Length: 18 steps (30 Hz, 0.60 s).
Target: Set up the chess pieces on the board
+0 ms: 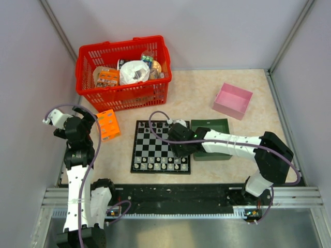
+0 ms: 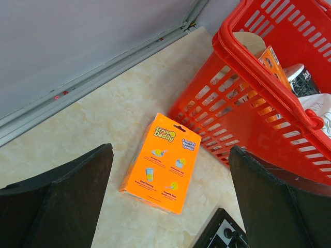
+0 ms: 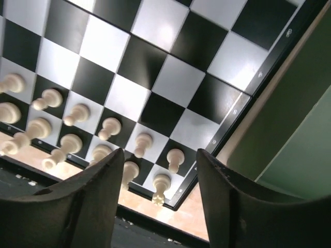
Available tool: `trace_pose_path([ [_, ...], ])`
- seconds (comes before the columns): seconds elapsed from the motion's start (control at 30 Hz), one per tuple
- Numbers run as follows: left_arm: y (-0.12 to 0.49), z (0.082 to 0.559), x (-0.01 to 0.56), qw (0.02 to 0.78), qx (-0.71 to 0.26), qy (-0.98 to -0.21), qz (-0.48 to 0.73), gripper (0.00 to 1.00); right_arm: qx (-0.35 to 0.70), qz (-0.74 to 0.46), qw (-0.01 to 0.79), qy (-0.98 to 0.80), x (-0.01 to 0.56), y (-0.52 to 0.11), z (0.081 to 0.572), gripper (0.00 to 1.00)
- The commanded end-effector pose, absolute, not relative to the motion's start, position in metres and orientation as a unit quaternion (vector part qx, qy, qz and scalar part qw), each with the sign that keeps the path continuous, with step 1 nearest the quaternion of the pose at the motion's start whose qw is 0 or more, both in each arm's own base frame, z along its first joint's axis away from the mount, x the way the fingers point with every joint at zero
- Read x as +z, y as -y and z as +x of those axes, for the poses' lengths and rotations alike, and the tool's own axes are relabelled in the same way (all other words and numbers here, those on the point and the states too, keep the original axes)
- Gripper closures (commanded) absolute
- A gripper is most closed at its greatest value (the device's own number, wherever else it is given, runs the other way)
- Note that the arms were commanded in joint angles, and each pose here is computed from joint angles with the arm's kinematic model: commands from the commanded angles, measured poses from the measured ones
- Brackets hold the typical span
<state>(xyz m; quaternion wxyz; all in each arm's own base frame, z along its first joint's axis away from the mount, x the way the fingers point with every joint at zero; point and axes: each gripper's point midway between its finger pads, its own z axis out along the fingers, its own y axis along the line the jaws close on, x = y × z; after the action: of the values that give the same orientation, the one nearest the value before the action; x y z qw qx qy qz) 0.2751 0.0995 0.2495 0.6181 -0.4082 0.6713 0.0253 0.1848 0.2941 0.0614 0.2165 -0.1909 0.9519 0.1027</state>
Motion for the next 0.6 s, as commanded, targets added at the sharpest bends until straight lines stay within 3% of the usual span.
trace_pose_path([
  [0.0,-0.101,0.28,0.264,0.638,0.018,-0.656,-0.403,0.01,0.157,-0.191,0.29,-0.925,0.123,-0.32,0.204,0.36],
  [0.17,-0.099,0.282,0.263,0.636,0.016,-0.661,-0.399,0.01,0.139,-0.153,0.359,-0.91,0.16,-0.296,0.241,0.2],
  [0.57,-0.096,0.291,0.256,0.625,0.005,-0.673,-0.395,0.01,0.036,0.02,0.445,-0.894,0.188,-0.157,0.309,0.14],
])
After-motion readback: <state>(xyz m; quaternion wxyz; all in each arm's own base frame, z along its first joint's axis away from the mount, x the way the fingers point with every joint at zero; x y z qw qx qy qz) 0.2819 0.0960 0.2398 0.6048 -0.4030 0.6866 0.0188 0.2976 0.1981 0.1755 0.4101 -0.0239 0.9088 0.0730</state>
